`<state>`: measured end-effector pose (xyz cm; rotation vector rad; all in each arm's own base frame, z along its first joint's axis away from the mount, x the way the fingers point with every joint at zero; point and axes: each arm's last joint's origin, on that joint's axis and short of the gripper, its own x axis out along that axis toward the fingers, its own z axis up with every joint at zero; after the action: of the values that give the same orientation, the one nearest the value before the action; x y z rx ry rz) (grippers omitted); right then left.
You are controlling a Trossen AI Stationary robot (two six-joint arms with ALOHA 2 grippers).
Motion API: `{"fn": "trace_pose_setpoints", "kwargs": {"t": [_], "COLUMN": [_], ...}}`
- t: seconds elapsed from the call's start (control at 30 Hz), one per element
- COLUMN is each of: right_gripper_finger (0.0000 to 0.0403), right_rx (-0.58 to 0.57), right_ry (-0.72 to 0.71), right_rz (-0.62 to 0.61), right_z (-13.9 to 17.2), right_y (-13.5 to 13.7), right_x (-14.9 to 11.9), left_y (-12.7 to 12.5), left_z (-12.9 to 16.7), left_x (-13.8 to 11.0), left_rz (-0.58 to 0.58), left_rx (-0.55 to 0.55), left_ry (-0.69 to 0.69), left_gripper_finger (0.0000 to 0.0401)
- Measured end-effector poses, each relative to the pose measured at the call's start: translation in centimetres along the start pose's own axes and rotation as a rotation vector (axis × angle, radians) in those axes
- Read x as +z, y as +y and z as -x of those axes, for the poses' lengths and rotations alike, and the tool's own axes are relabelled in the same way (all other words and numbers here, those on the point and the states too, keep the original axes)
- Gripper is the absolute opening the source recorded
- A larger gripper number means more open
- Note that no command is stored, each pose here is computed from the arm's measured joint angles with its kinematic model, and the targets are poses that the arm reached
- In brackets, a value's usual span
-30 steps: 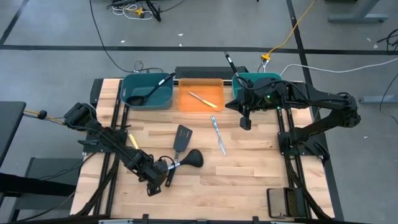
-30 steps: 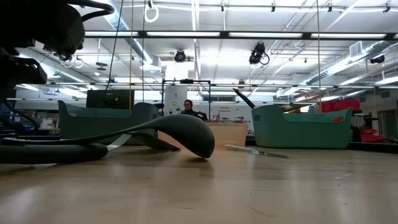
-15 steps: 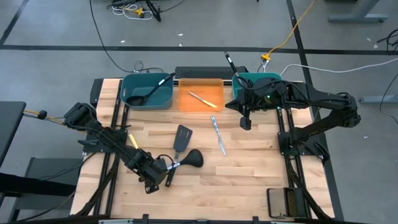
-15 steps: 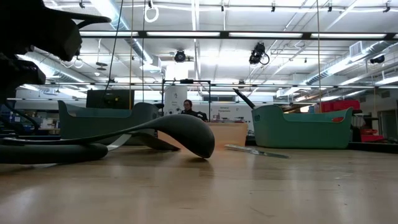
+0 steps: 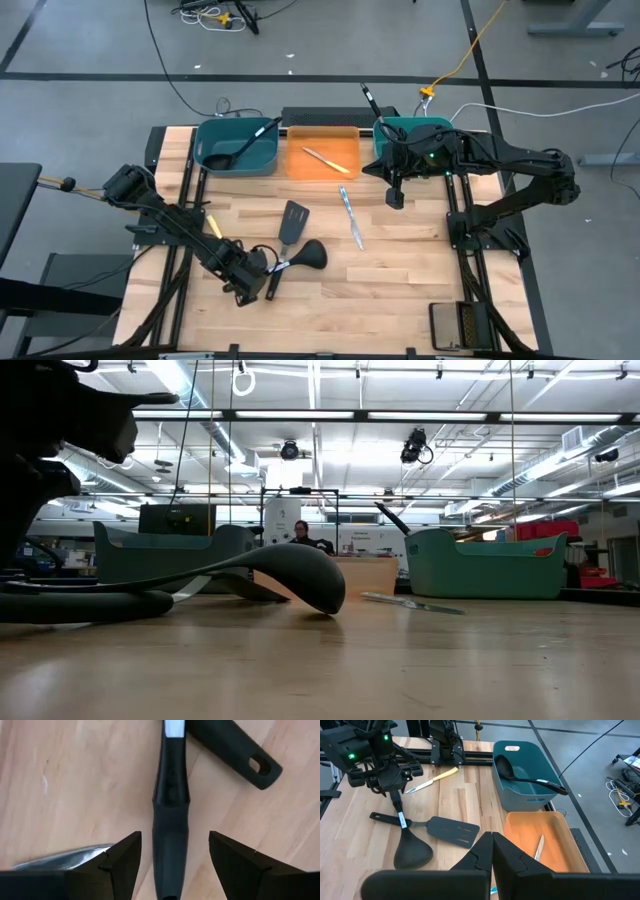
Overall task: Pick & Place Kitchen Items
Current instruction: Put the black ladle into the blue bin
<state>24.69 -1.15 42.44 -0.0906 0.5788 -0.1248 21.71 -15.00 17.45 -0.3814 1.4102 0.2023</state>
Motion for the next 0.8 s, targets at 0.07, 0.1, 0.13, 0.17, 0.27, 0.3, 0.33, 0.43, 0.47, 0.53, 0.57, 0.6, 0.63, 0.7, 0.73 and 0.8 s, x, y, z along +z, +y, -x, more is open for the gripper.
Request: {"fn": "trace_pose_setpoints", "kwargs": {"t": [0.07,0.1,0.13,0.17,0.27,0.3,0.33,0.43,0.47,0.53,0.57,0.6,0.63,0.7,0.73,0.8], "right_gripper_finger": [0.0009,0.0009,0.0009,0.0009,0.0009,0.0009,0.0009,0.0009,0.0009,0.0009,0.0009,0.0009,0.0009,0.0009,0.0009,0.0009], "right_rx": [0.0,0.0,0.0,0.0,0.0,0.0,0.0,0.0,0.0,0.0,0.0,0.0,0.0,0.0,0.0,0.0], "right_ry": [0.0,0.0,0.0,0.0,0.0,0.0,0.0,0.0,0.0,0.0,0.0,0.0,0.0,0.0,0.0,0.0], "right_rz": [0.0,0.0,0.0,0.0,0.0,0.0,0.0,0.0,0.0,0.0,0.0,0.0,0.001,0.001,0.002,0.004], "right_z": [0.0,0.0,0.0,0.0,0.0,0.0,0.0,0.0,0.0,0.0,0.0,0.0,0.0,0.0,0.0,0.0], "right_y": [0.0,0.01,0.0,0.01,0.0,0.0,0.0,0.0,0.0,0.0,0.0,0.0,0.01,0.0,0.0,0.01], "right_x": [0.0,0.0,0.0,0.0,0.0,0.0,0.0,0.0,0.0,0.0,0.0,0.0,0.0,0.0,0.0,0.0], "left_y": [0.0,0.02,0.04,0.05,0.07,0.06,0.07,-0.01,0.0,0.01,0.02,0.01,0.0,-0.04,-0.05,-0.05], "left_z": [0.0,0.0,0.0,0.0,-0.05,-0.13,-0.18,-0.17,-0.17,-0.17,-0.17,-0.17,-0.17,-0.17,-0.17,-0.17], "left_x": [0.06,0.09,0.1,0.13,0.18,0.18,0.18,0.23,0.23,0.24,0.24,0.24,0.23,0.23,0.23,0.26], "left_rz": [0.005,0.006,0.006,0.006,0.006,0.006,0.006,0.006,0.006,0.006,0.006,0.006,0.006,0.004,0.003,0.003], "left_rx": [0.007,0.013,0.019,0.024,0.035,0.037,0.04,0.031,0.034,0.036,0.037,0.036,0.033,0.027,0.026,0.027], "left_ry": [-0.017,-0.026,-0.033,-0.041,-0.055,-0.053,-0.051,-0.058,-0.059,-0.062,-0.062,-0.062,-0.06,-0.055,-0.055,-0.06], "left_gripper_finger": [0.0238,0.0238,0.0238,0.0238,0.0238,0.0239,0.0241,0.0252,0.0257,0.0267,0.0271,0.0275,0.0278,0.0282,0.0282,0.0283]}}
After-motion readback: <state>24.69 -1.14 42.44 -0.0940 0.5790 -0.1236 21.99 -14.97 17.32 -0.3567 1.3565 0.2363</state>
